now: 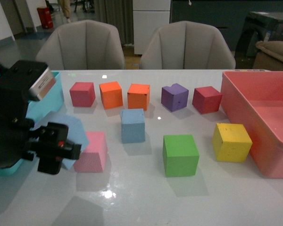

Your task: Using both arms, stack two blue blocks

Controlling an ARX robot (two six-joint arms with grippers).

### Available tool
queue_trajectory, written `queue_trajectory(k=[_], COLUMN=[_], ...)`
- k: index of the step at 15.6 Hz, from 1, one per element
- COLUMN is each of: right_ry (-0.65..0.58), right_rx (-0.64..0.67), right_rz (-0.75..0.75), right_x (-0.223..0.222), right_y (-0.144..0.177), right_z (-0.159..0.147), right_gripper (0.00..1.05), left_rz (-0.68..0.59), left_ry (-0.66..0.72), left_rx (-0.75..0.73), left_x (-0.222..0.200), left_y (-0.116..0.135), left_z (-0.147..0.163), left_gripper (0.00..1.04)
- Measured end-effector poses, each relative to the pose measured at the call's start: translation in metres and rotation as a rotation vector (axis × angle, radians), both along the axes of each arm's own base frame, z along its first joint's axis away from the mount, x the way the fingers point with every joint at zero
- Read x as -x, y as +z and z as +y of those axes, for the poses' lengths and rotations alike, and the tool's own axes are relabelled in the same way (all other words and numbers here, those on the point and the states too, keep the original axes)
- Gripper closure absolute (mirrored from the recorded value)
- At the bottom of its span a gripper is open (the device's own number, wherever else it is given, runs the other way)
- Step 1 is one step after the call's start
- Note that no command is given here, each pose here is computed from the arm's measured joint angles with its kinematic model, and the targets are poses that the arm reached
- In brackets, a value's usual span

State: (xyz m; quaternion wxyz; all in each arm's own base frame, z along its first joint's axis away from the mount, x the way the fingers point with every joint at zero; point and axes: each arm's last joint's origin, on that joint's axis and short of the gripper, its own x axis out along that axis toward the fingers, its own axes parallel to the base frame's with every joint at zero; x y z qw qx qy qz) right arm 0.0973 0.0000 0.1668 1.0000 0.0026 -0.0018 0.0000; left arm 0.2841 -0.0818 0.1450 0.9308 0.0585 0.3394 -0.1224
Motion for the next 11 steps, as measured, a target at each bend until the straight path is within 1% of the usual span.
queue_trajectory(k=[1, 4, 8, 11], right_ry=[0.000, 0.000, 0.000, 0.000], right_rx=[0.000, 0.000, 0.000, 0.000], right_rz=[0.000, 0.000, 0.000, 0.000], right_x=[0.000, 0.000, 0.000, 0.000], right_y=[0.000, 0.000, 0.000, 0.000], right_z=[0.000, 0.000, 0.000, 0.000], right_gripper=[0.06, 0.06, 0.06, 0.06], left_rz=[-0.014, -0.016, 0.021, 0.035], left_ry=[-0.041, -0.076, -0.195, -0.263], left_rx=[-0.014, -0.029, -0.071, -0.096], left_x=[-0.010, -0.023, -0.077, -0.113], left_y=[0.010, 0.018, 0.022, 0.023], left_z=[-0.014, -0.029, -0.079, -0.100], left_gripper=[0.56, 0.57, 0.57, 0.57])
